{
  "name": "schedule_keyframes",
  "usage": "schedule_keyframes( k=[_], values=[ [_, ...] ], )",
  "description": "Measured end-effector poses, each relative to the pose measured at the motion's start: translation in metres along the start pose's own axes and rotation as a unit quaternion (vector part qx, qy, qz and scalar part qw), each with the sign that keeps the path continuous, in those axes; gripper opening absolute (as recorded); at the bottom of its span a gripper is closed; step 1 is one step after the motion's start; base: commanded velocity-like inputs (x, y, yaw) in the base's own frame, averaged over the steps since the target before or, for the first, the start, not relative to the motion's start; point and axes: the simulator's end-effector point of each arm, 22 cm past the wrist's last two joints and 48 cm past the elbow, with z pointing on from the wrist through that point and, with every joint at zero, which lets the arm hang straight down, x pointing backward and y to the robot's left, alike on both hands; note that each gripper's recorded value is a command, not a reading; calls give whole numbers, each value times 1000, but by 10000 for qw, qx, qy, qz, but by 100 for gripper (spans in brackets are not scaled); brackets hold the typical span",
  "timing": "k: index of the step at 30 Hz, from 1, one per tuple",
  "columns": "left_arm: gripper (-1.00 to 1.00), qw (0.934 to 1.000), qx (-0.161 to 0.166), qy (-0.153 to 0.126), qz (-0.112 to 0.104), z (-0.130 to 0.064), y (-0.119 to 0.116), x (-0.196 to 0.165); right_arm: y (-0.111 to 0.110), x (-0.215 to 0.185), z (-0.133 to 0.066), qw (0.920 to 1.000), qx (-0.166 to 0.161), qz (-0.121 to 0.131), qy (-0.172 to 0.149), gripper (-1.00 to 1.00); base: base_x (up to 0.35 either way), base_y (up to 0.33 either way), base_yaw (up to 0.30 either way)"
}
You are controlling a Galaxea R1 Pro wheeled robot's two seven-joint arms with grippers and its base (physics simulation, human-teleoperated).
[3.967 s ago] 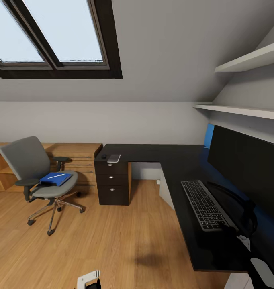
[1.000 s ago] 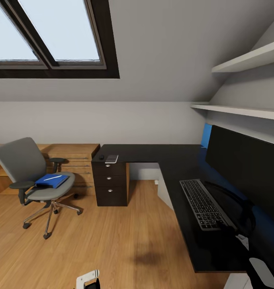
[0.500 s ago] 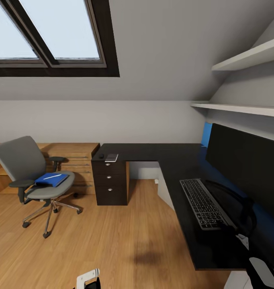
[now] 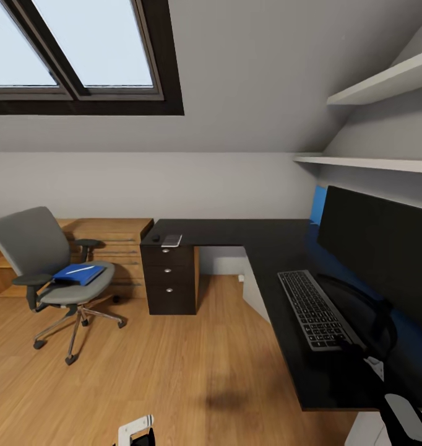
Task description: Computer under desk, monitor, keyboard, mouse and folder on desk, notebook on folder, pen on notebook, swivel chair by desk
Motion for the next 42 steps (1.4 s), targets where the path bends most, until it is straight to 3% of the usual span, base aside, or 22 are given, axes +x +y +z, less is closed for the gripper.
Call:
schedule_keyframes(
  k=[23, 38, 42],
  values=[
    [100, 10000, 30, -4, 8, 5, 0, 5, 1, -2, 2, 9999, -89, -42, -20, -100, 0, 0, 0],
    [100, 10000, 40, 0, 14, -3, -2, -4, -1, 1, -1, 10000, 50, 38, 17, -100, 0, 0, 0],
    [100, 10000, 42, -1, 22, -8, -2, -9, 1, 2, -3, 9998, 104, 162, 22, -100, 0, 0, 0]
  ],
)
